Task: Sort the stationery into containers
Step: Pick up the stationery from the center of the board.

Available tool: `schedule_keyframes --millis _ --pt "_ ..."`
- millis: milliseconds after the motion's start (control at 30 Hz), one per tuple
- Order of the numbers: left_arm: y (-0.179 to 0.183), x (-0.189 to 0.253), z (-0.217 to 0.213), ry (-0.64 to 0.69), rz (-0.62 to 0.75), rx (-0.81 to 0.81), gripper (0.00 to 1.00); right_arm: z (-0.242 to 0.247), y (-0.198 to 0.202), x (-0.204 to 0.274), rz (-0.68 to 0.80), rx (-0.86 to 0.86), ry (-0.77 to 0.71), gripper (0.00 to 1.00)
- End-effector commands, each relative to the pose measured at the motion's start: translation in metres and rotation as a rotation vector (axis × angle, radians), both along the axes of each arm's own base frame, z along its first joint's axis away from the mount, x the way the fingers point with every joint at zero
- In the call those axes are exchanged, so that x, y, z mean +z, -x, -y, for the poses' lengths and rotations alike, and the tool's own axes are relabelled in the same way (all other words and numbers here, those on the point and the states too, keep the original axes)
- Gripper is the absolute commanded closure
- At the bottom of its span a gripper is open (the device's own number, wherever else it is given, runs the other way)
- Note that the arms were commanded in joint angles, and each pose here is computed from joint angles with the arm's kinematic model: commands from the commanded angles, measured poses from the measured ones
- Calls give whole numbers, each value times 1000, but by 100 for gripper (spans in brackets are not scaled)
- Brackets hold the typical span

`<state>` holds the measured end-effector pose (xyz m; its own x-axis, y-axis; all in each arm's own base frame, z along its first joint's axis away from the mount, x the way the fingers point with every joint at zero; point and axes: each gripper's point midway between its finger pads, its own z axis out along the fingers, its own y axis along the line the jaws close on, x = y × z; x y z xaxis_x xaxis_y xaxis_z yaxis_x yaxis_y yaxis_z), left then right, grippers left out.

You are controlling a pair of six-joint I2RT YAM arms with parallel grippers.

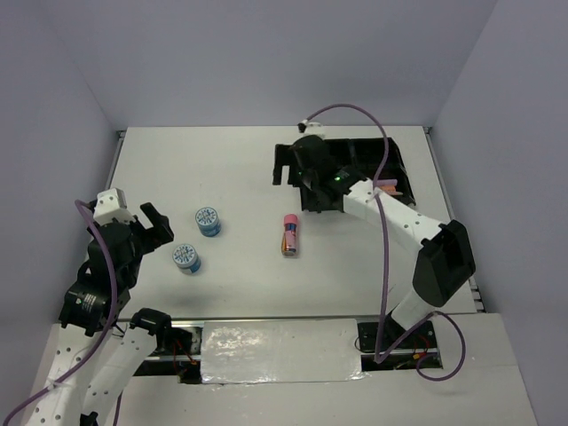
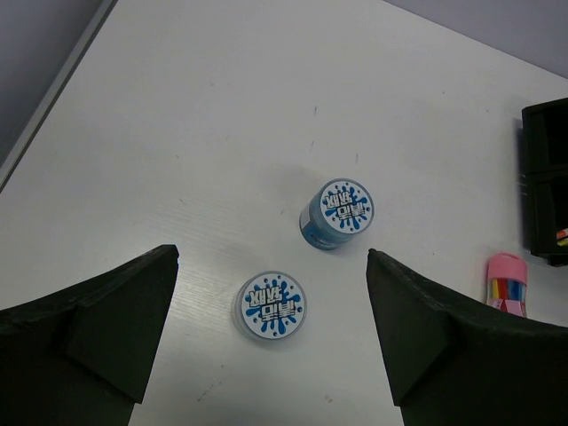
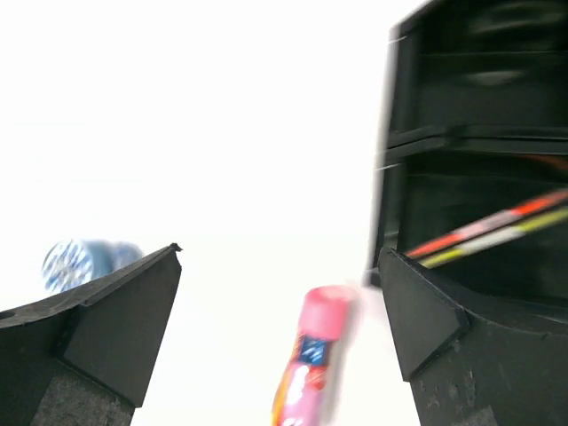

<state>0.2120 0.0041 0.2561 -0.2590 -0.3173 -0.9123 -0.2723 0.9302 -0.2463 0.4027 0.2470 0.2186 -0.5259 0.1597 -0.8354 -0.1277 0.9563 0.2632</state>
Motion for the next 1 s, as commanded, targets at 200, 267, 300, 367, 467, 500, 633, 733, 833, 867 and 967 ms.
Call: schedule_keyframes --millis 200,267,300,367,467,500,633,733,833,867,967 --pt "-7 6 2 -15 28 -16 1 -17 53 -96 -273 57 196 0" --pt "-7 6 2 -15 29 -19 1 -25 60 -111 -313 81 225 1" --pt "-7 6 3 -14 26 -20 1 -27 61 -115 -324 84 232 0" --pt "-7 5 3 -14 26 -20 1 -28 63 -125 -350 83 239 0" --pt "-6 7 1 -14 33 -16 1 -28 64 -145 -391 81 266 0" --pt "-5 7 1 -14 33 -16 1 -30 64 -155 -410 92 277 0" --pt "-5 7 2 -12 35 -20 1 -32 62 -174 -461 108 314 2" --pt "-5 8 2 -11 40 -19 1 -32 64 -186 -490 122 318 5" --pt "-4 9 2 -10 47 -21 1 -36 70 -196 -517 145 296 14" --pt "-4 10 2 -9 50 -22 1 -37 74 -199 -526 161 290 21" --pt "-4 9 3 -9 47 -25 1 -44 86 -210 -561 222 260 52"
